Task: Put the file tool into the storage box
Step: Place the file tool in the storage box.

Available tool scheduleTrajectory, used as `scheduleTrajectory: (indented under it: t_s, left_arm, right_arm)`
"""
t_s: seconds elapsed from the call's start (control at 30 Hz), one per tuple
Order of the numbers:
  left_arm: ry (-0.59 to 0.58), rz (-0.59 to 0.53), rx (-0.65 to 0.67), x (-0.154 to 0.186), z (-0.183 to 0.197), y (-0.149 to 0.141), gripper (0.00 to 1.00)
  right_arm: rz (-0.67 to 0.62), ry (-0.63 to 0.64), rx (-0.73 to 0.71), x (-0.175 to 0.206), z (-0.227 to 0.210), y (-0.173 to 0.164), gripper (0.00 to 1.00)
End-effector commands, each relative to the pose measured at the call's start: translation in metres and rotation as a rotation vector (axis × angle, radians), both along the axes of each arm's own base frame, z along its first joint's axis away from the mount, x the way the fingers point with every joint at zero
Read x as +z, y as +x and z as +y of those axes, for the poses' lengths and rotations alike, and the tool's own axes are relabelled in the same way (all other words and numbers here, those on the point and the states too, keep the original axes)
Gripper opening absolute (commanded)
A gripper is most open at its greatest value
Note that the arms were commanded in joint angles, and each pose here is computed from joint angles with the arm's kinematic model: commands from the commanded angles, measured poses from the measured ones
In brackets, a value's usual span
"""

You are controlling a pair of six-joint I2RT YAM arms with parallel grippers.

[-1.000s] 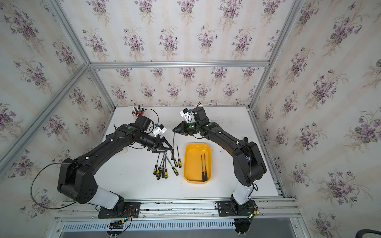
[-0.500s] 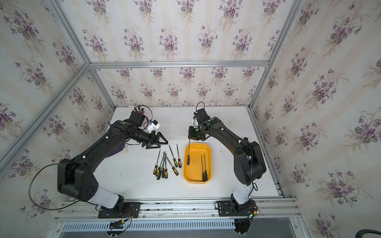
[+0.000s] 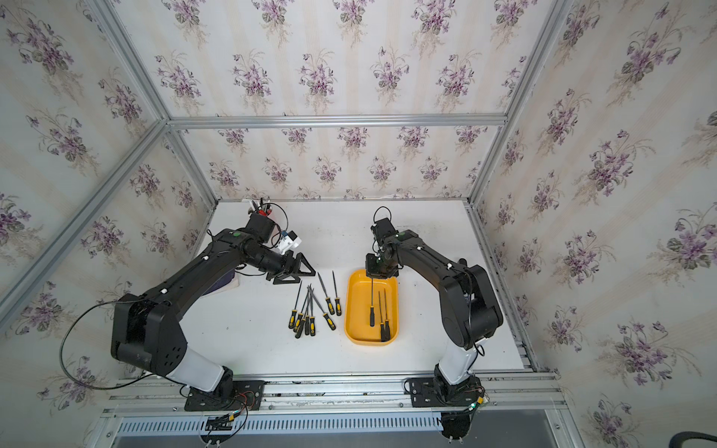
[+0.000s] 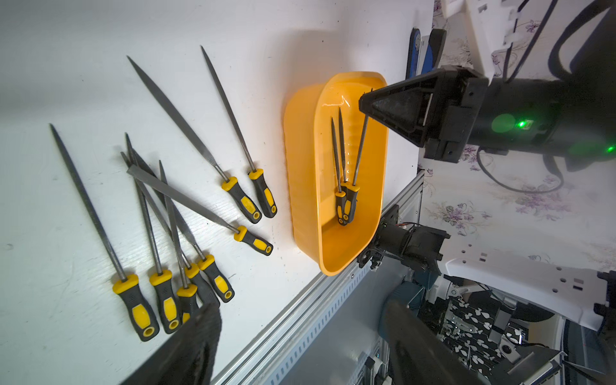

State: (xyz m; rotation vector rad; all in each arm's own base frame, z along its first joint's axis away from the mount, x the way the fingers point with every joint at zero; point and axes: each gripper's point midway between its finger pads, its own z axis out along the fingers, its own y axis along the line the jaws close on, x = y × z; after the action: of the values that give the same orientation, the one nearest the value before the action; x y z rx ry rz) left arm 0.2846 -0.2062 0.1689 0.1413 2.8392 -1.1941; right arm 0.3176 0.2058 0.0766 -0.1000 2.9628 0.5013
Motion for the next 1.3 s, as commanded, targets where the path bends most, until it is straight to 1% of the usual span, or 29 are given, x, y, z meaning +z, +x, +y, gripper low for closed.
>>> scheduleTrajectory:
  t_s: [0.0, 0.63, 1.27]
  left_arm:
    - [0.002, -0.020, -0.001, -0.002, 0.000, 0.004, 0.82]
    - [0.033, 0.003, 0.002, -0.017, 0.003, 0.008, 0.85]
    - [0.052, 0.020, 0.005, -0.027, 0.005, 0.006, 0.87]
  right_arm:
    - [0.001, -0.010, 0.015, -0.007, -0.002, -0.002, 0.00]
    - [0.081, -0.022, 0.036, -0.032, -0.005, -0.021, 0.00]
    - [0.109, -0.040, 0.027, -0.049, -0.011, -0.029, 0.00]
